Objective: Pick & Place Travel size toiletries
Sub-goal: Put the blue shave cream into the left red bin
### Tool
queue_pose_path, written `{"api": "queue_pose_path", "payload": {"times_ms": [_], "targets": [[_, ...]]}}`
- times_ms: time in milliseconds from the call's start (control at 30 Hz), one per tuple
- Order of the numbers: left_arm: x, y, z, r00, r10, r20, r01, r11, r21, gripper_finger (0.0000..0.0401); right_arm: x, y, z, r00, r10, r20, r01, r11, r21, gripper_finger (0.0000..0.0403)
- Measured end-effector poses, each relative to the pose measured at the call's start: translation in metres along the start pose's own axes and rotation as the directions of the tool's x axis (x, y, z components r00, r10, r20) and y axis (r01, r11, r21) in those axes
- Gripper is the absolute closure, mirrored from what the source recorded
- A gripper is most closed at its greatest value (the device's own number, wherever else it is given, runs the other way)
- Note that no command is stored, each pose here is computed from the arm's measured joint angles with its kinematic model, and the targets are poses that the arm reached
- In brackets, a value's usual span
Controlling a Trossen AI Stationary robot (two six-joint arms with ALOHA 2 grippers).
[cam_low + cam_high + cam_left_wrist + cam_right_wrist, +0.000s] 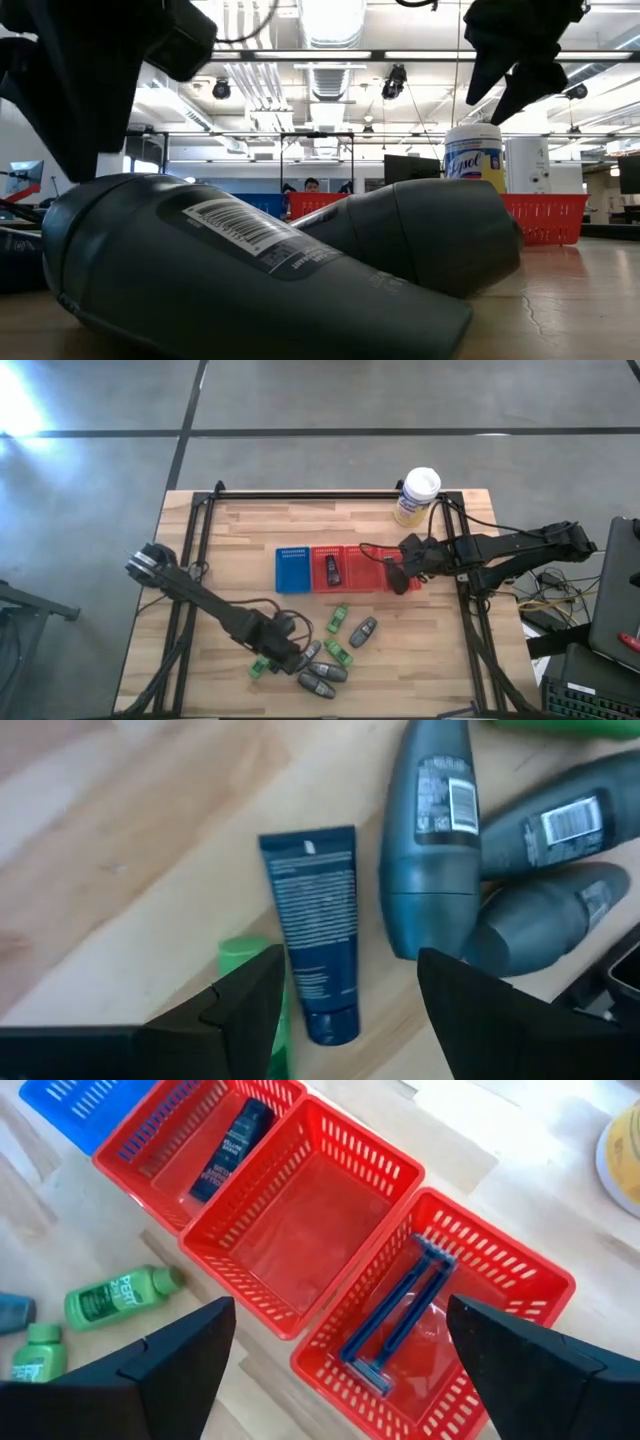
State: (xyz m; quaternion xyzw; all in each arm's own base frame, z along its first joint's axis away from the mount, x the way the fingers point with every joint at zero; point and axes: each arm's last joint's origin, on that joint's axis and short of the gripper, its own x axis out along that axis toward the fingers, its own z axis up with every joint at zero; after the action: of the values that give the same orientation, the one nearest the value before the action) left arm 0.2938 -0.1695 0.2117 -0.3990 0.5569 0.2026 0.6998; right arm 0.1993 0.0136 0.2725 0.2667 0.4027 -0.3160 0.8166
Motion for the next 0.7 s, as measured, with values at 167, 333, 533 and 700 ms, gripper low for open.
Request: {"api": "queue_pose_path", "payload": {"times_ms": [167, 333, 533, 700], "targets": [[0.02, -0.016, -0.001, 0.995, 0.024, -0.101, -0.025, 1.0, -0.003, 0.0167, 0.0, 0.0, 0.0, 1.0, 0.003, -0.004, -0.003, 1.0, -0.026, 0.0039], [0.035, -0.018, -0.004, 0.98, 0.132, -0.15, -0.133, 0.991, 0.003, 0.0167, 0.0, 0.0, 0.0, 1.0, 0.004, -0.004, -0.004, 0.999, -0.05, 0.0039], [0.041, -0.018, -0.004, 0.972, 0.178, -0.155, -0.178, 0.984, 0.012, 0.0167, 0.0, 0.0, 0.0, 1.0, 0.004, -0.004, -0.005, 0.998, -0.056, 0.0039], [0.045, -0.013, -0.005, 0.967, 0.2, -0.158, -0.196, 0.98, 0.041, 0.0167, 0.0, 0.0, 0.0, 1.0, 0.005, -0.003, -0.005, 0.998, -0.056, 0.0039]]}}
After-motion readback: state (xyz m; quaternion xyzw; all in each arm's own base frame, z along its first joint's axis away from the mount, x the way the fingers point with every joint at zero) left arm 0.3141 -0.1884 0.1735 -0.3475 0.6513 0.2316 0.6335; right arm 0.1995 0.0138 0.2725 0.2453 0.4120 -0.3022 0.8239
